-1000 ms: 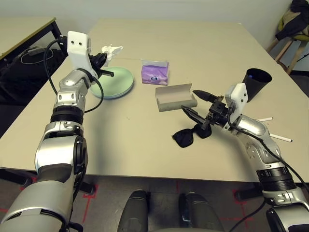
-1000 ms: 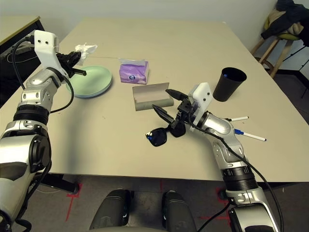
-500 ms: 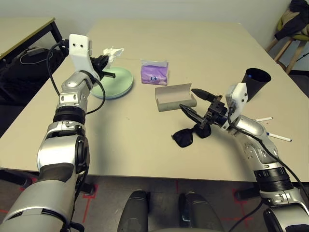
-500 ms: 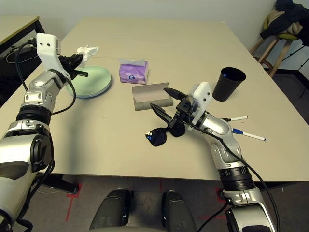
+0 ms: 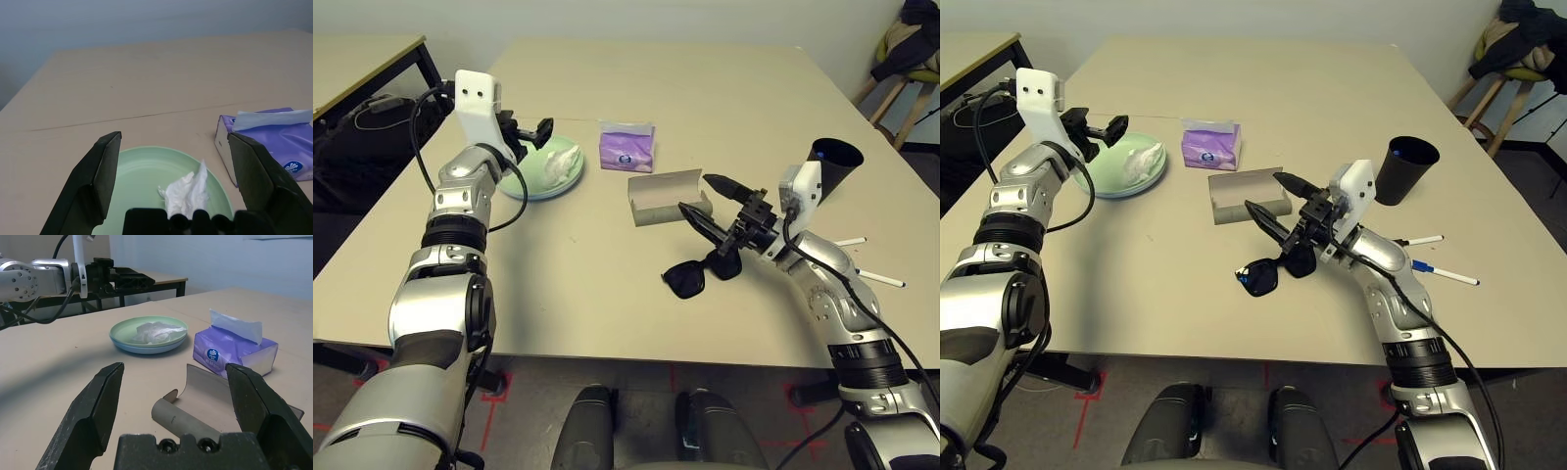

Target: Organize and tidy the items on the table.

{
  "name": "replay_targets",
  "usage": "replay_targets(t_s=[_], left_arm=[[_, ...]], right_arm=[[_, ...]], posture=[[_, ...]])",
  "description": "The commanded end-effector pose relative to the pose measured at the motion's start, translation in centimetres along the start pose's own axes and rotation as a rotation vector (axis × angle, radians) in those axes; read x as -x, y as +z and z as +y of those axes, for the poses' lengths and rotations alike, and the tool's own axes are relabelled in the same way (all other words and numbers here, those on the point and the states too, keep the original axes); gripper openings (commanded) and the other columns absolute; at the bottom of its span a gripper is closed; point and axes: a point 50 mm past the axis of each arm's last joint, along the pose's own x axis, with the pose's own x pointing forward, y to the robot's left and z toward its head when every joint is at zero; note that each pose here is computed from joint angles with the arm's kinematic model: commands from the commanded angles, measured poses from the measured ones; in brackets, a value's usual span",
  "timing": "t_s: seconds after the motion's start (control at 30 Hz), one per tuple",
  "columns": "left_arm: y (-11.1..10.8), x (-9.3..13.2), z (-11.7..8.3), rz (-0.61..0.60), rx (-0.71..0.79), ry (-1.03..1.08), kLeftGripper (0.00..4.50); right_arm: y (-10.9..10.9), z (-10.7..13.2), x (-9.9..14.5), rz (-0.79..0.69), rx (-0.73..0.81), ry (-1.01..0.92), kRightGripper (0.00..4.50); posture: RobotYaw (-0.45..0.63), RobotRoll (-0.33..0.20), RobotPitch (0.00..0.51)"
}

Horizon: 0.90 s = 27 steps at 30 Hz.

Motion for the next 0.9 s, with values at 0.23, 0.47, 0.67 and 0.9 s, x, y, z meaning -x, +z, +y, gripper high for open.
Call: replay_targets(t_s=[0.23, 0.47, 0.67, 0.9], left_arm=[[-0.8, 3.1, -1.2, 0.023, 0.032, -0.425, 4.45], [-1.1, 5.8, -3.1, 0.021, 0.027, -0.659, 4.45], [-1.9, 6.2, -3.8, 0.035, -0.112, -0.746, 4.45], [-2.3, 6.1, -4.1, 0.019, -0.141, -0.823, 4.45]], right_arm=[[0.2, -0.3, 0.3, 0.012, 0.013, -0.013, 4.5], [0.3, -0.2, 0.1, 0.013, 0.014, -0.006, 4.5], [0.3, -0.3, 0.2, 0.028, 0.018, 0.017, 4.5], [-0.1, -1.4, 0.2, 0.131, 0.074, 0.063, 4.5]], posture=[[0.15, 0.0, 0.063], [0.16, 0.0, 0.067], [0.19, 0.0, 0.078], [0.22, 0.0, 0.108]])
